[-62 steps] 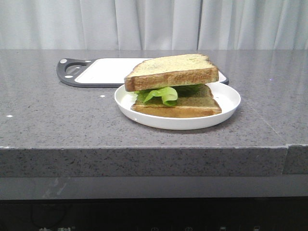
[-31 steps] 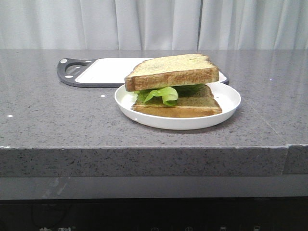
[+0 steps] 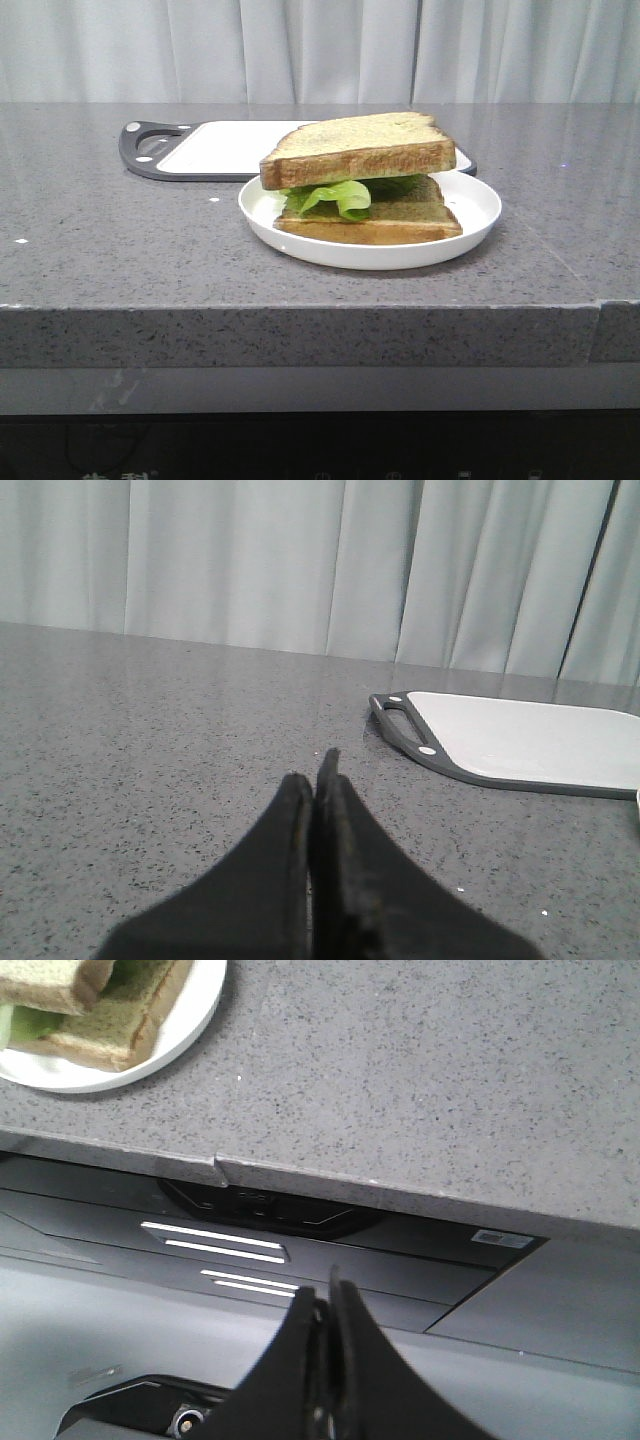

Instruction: Left arm grabs bread, right arm adds lettuce

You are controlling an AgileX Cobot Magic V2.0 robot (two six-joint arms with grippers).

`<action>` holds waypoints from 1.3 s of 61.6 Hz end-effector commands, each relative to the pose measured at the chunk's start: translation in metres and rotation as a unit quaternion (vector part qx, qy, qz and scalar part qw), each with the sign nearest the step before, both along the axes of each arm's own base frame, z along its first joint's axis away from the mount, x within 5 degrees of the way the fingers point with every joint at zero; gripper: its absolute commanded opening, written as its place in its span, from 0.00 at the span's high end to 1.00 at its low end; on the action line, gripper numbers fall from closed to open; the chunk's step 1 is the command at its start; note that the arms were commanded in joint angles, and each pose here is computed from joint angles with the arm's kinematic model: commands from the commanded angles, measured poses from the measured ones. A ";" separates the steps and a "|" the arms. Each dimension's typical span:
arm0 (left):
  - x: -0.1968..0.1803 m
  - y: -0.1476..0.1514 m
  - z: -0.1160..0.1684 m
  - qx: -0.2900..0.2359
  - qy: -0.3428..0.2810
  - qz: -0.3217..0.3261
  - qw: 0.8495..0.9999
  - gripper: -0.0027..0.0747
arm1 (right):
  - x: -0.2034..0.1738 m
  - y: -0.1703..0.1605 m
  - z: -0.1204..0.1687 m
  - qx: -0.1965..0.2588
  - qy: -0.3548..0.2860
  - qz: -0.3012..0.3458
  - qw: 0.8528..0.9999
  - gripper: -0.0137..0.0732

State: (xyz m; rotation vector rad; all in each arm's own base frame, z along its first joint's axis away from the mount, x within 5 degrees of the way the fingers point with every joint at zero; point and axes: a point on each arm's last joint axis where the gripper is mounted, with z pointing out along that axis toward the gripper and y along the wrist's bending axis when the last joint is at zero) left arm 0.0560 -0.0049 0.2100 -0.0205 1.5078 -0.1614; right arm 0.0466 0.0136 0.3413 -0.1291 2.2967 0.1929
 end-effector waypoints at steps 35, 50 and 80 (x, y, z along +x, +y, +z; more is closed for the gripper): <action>-0.002 0.000 0.007 -0.013 -0.049 0.001 0.999 0.99 | 0.008 -0.011 -0.119 0.015 -0.349 -0.082 0.933 0.98; -0.002 0.000 0.007 -0.013 -0.048 0.001 0.999 0.99 | 0.008 -0.012 -0.136 0.022 -0.387 -0.085 0.918 0.98; -0.002 0.000 0.007 -0.013 -0.048 0.001 0.999 0.99 | 0.008 -0.012 -0.137 0.022 -0.387 -0.085 0.918 0.98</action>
